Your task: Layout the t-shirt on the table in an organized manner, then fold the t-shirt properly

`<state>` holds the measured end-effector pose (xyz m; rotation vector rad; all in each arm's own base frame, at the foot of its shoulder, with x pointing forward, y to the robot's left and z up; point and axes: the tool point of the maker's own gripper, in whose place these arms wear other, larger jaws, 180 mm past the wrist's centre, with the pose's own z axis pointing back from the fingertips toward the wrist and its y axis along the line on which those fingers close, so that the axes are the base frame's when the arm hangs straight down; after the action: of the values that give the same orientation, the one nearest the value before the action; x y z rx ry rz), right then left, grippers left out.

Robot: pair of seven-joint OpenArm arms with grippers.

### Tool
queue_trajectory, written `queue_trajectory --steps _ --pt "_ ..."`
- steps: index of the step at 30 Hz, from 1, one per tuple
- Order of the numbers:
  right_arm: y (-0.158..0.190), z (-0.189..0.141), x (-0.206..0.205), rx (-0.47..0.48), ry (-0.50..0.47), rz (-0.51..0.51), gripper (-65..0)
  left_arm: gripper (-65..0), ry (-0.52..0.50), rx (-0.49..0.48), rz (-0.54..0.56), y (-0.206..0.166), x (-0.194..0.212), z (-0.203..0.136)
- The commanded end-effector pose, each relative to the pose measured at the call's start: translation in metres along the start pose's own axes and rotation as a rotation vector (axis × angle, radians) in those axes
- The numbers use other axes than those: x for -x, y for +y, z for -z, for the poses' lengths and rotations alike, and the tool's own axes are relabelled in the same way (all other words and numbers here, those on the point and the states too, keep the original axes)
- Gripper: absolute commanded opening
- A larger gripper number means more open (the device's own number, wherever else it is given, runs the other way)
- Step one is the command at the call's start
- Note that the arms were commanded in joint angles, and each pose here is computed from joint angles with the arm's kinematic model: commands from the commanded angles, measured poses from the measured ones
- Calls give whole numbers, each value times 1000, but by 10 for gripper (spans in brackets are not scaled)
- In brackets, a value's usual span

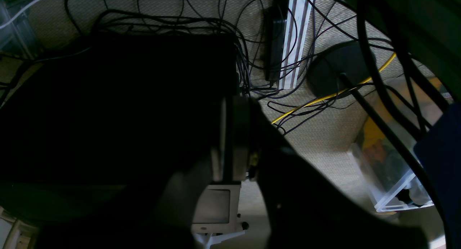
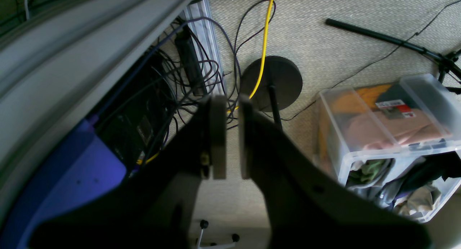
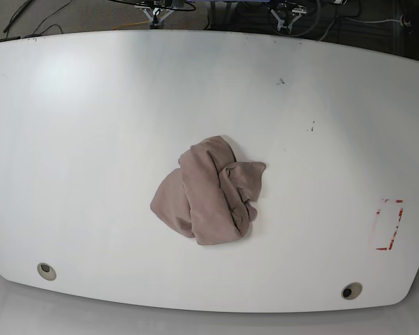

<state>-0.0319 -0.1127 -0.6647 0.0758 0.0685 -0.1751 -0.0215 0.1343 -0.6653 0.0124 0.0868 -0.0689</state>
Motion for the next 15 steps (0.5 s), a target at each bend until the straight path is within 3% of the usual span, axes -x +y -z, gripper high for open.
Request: queue_trajectory --steps 1,15 --pt "3 0 -1 -9 -11 -8 -601 -621 -6 -4 2 -2 -4 0" --pt "2 0 0 -6 -7 -5 -598 -622 -7 2 5 -5 -4 0"
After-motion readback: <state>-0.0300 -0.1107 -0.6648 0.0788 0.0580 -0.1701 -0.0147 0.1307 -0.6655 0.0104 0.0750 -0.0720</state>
